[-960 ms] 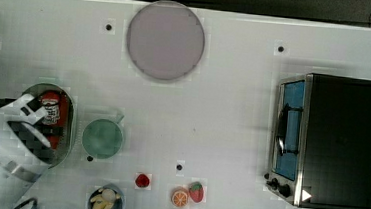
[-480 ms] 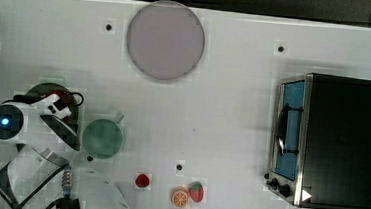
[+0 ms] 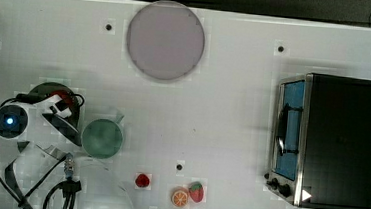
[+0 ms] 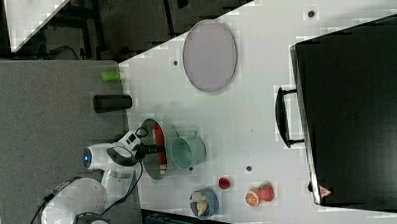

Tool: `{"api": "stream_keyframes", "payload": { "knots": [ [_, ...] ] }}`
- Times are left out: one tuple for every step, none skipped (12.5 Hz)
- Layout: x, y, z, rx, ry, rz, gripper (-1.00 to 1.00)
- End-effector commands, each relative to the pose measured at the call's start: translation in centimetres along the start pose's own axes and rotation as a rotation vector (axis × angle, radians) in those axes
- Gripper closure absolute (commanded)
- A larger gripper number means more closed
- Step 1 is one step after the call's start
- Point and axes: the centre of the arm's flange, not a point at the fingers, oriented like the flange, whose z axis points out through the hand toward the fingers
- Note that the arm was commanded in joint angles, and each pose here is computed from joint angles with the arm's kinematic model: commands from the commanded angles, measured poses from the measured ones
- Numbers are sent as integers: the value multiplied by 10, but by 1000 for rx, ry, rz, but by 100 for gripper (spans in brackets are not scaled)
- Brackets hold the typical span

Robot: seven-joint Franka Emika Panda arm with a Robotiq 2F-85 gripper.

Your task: Pick ketchup from strainer and place it on the table

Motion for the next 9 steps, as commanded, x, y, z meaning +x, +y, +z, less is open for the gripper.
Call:
{"api": "stream_keyframes", "payload": {
  "knots": [
    [-5,-15,-29,-5,37,23,-18],
    [-12,-18,-42,-9,42,18,-18],
    [-19,-22,-60,-4,44,29,-18],
    [-22,-25,-82,4,45,60,-18],
    [-22,-27,-106,12,46,103,-18],
    [-20,-27,-130,14,50,143,-18],
    [-16,-26,-153,14,64,165,-18],
    [-11,-24,-175,12,82,168,-18],
    [-5,-21,-195,8,102,158,-18]
  ]
}}
